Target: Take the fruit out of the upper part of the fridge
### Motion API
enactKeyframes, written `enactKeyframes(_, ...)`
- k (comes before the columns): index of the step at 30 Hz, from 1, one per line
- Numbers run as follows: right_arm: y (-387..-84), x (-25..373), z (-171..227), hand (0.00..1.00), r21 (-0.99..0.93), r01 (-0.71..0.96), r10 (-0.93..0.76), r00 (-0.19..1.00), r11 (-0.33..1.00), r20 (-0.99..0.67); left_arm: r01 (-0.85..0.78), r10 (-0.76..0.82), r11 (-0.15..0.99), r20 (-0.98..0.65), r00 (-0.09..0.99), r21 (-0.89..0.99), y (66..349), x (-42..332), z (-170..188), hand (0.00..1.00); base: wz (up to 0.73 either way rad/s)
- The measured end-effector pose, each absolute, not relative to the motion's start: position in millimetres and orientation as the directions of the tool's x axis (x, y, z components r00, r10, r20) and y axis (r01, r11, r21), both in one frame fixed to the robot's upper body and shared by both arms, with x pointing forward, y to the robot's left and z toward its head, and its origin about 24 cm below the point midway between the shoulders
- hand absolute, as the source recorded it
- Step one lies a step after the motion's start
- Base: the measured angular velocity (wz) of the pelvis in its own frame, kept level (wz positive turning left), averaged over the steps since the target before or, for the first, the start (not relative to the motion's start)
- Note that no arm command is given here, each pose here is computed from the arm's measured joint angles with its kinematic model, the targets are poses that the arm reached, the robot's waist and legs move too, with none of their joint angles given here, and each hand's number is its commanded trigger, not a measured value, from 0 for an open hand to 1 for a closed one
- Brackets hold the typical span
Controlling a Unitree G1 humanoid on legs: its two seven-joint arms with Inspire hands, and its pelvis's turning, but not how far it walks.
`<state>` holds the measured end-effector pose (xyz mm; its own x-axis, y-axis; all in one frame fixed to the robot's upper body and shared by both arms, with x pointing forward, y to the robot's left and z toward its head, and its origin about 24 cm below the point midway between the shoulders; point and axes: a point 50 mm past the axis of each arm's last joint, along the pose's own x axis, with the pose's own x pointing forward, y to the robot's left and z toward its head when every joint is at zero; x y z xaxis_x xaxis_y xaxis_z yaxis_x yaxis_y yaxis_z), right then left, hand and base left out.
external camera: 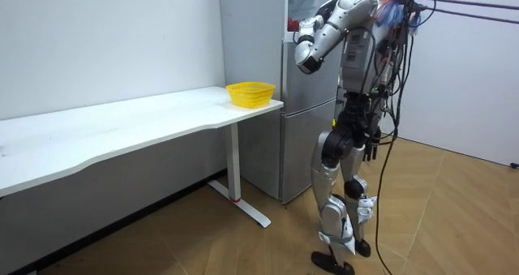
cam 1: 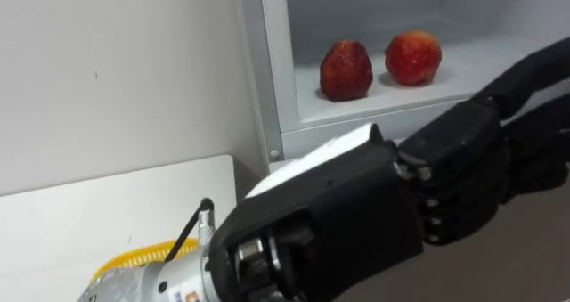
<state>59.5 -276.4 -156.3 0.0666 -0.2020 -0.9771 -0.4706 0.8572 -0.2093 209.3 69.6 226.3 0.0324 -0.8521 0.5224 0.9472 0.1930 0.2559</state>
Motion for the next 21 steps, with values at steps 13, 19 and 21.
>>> enactKeyframes(13,-277,54,-157,0.00,-0.230,-0.458,-0.221,0.074,0.859,-0.972,0.881,-0.878,0.299,0.467,0.103,0.368,60,212,226,0.00,-0.05)
enactKeyframes(19,-276,55,-157,0.00,-0.238,-0.458,-0.223,0.088,0.856,-0.971,0.850,-0.877,0.343,0.461,0.137,0.400,57,213,226,0.00,0.00)
enactKeyframes(21,-276,56,-157,0.00,-0.240,-0.458,-0.222,0.093,0.856,-0.971,0.840,-0.874,0.362,0.460,0.155,0.404,57,214,226,0.00,0.00)
